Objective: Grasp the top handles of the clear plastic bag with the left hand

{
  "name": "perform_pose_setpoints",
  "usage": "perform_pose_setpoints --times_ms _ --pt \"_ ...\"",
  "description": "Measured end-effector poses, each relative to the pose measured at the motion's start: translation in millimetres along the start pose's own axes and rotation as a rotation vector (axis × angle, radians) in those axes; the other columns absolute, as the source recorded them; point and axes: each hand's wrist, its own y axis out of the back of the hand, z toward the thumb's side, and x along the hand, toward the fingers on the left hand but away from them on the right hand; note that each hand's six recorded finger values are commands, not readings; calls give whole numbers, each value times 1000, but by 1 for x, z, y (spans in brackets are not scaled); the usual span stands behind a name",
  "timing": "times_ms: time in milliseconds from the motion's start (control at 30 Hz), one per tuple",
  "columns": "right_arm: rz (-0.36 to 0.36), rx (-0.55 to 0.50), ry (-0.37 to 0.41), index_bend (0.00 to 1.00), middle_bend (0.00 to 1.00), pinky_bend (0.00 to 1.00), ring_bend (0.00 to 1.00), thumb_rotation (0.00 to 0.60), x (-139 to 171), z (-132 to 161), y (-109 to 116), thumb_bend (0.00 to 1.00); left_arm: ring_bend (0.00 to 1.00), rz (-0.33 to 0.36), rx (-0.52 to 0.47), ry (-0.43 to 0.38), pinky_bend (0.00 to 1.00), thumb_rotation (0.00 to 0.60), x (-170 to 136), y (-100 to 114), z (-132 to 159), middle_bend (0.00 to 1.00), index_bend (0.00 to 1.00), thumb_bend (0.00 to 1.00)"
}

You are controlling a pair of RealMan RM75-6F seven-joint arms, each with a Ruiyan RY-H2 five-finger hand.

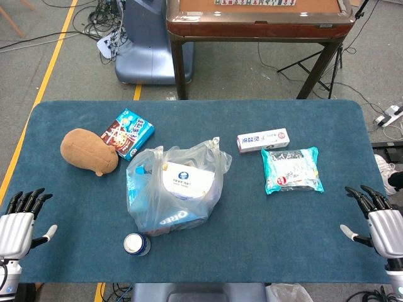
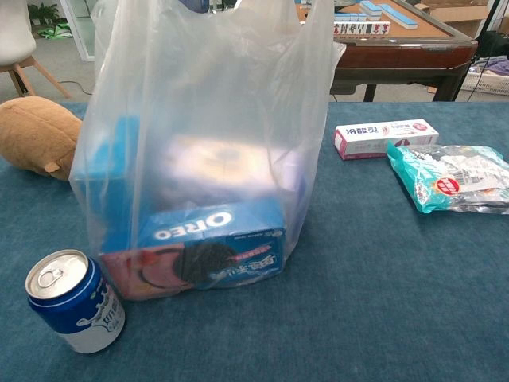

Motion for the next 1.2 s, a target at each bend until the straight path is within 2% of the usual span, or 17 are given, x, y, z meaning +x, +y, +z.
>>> perform_pose_setpoints --times_ms 300,467,767,1000,1133,1200 --pt "-5 4 3 170 292 206 115 600 1 0 2 155 130 0 -12 0 66 600 -1 1 -2 138 206 201" --pt "-21 14 10 170 292 206 115 600 1 0 8 155 130 10 -66 -12 66 600 0 7 -3 138 200 201" --pt "-41 26 18 170 292 206 115 600 1 2 16 156 130 8 -274 -106 66 600 12 28 4 138 178 201" --pt "-41 29 16 170 292 206 115 600 1 2 17 155 129 -42 -518 -238 66 599 28 52 25 138 156 201" --pt "-38 32 17 170 292 205 115 600 -1 3 16 155 129 -94 -651 -324 66 532 40 64 44 138 147 200" --pt "-36 33 17 170 292 206 115 600 -1 4 16 155 129 -122 -697 -363 66 521 46 69 54 138 146 201"
